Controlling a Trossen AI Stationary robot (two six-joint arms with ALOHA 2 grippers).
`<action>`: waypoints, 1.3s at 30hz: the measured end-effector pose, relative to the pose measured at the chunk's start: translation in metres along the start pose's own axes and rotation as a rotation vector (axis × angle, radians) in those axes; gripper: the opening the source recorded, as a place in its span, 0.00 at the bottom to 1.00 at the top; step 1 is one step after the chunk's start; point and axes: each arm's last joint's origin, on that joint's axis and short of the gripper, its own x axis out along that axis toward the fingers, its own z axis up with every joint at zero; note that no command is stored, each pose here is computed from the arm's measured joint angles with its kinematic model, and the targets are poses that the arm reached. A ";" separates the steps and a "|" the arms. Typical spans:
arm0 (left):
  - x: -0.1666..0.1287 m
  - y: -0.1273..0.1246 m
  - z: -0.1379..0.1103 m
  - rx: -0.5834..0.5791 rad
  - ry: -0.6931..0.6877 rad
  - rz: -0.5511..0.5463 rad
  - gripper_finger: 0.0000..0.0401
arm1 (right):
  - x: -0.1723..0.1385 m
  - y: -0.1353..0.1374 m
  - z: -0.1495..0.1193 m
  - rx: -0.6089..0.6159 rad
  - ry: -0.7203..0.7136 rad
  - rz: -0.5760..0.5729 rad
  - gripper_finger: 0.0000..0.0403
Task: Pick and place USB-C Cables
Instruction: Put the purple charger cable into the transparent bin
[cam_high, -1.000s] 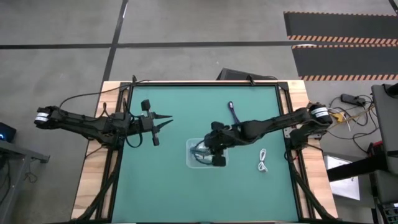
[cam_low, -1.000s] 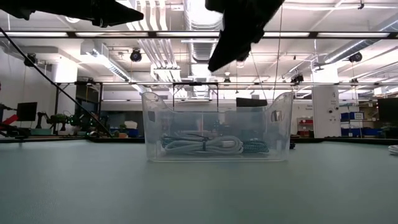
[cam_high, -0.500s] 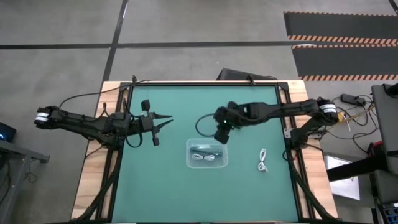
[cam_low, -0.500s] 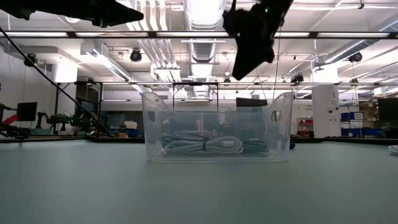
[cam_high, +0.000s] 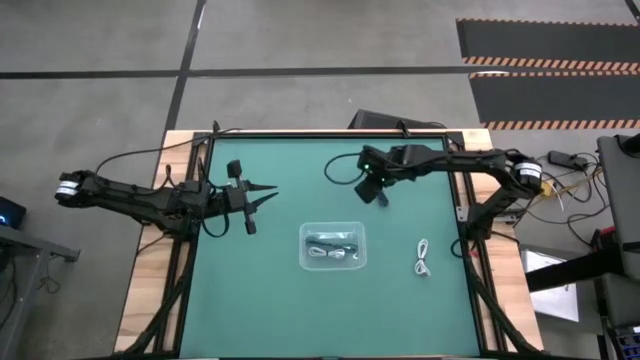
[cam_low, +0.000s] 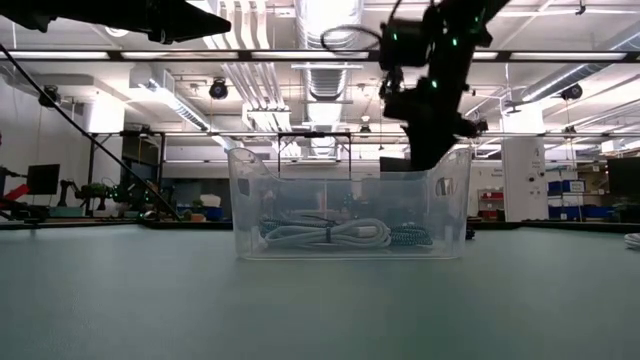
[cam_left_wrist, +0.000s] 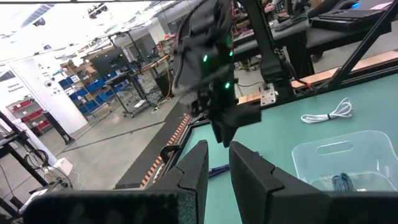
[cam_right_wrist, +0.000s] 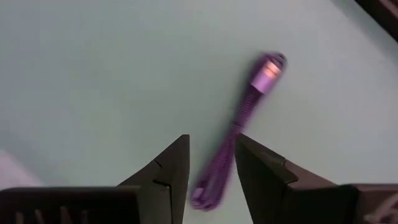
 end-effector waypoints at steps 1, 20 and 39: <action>0.000 0.000 0.000 0.000 0.000 0.000 0.12 | 0.005 -0.005 -0.001 0.015 0.007 -0.010 0.29; 0.000 0.000 0.000 0.000 0.000 0.000 0.12 | 0.044 -0.031 -0.020 0.109 -0.002 -0.027 0.29; 0.000 0.000 0.000 0.001 0.000 0.000 0.12 | 0.060 -0.031 -0.032 0.130 -0.060 0.000 0.29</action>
